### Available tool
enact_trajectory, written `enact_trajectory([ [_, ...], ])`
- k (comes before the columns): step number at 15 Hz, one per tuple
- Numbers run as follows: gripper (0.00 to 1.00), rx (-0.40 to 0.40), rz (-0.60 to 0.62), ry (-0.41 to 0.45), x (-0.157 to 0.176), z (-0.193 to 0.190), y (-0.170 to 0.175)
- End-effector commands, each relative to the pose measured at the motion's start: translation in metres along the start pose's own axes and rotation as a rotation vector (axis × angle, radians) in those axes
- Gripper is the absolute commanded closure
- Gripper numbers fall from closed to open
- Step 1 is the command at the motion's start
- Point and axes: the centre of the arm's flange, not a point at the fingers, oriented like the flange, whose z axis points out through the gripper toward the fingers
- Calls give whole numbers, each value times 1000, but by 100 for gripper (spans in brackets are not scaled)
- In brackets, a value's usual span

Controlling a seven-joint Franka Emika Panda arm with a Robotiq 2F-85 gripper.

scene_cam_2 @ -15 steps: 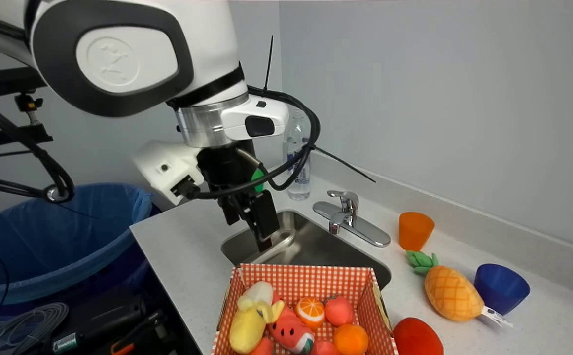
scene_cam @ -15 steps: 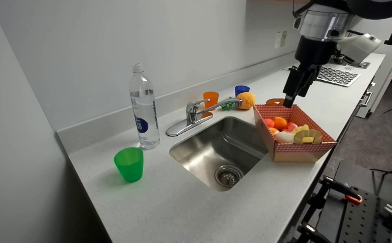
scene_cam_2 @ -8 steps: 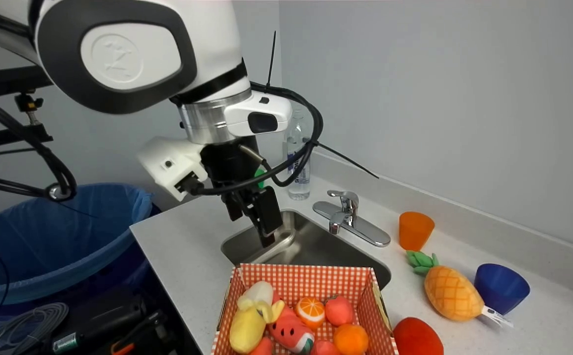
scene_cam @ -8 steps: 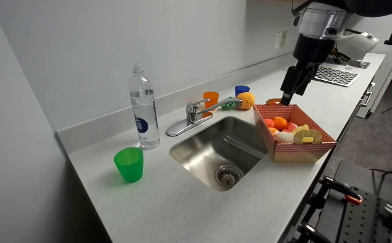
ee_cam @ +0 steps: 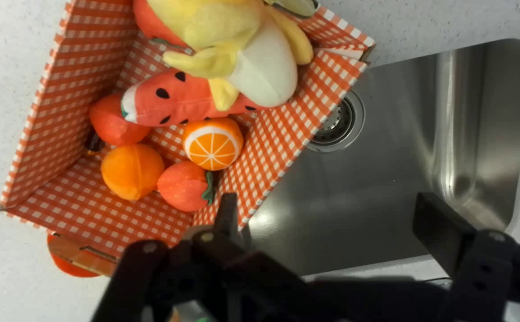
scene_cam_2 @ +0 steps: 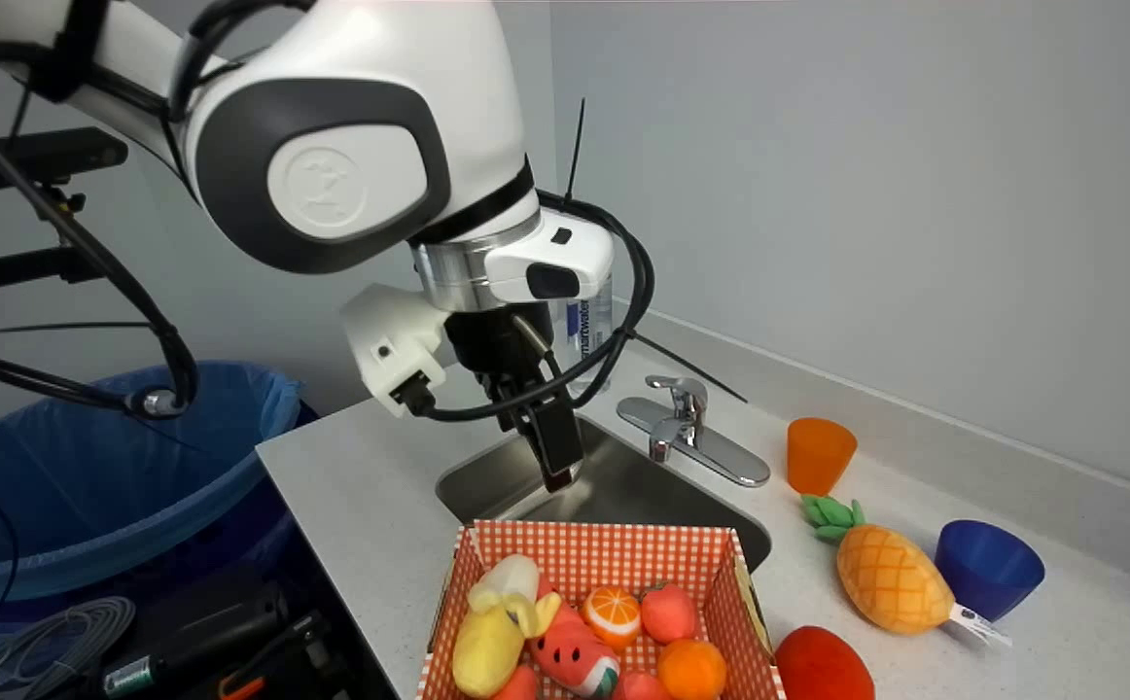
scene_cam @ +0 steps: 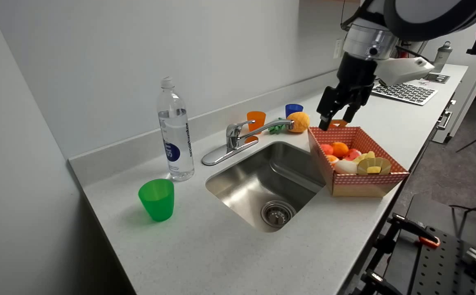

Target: Move the box to the right

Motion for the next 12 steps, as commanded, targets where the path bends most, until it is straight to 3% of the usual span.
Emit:
enact_trajectory([
  [1, 0, 0, 61, -7, 25, 35, -11],
  [5, 0, 0, 20, -21, 32, 59, -24],
  [12, 0, 23, -223, -93, 27, 79, -59],
])
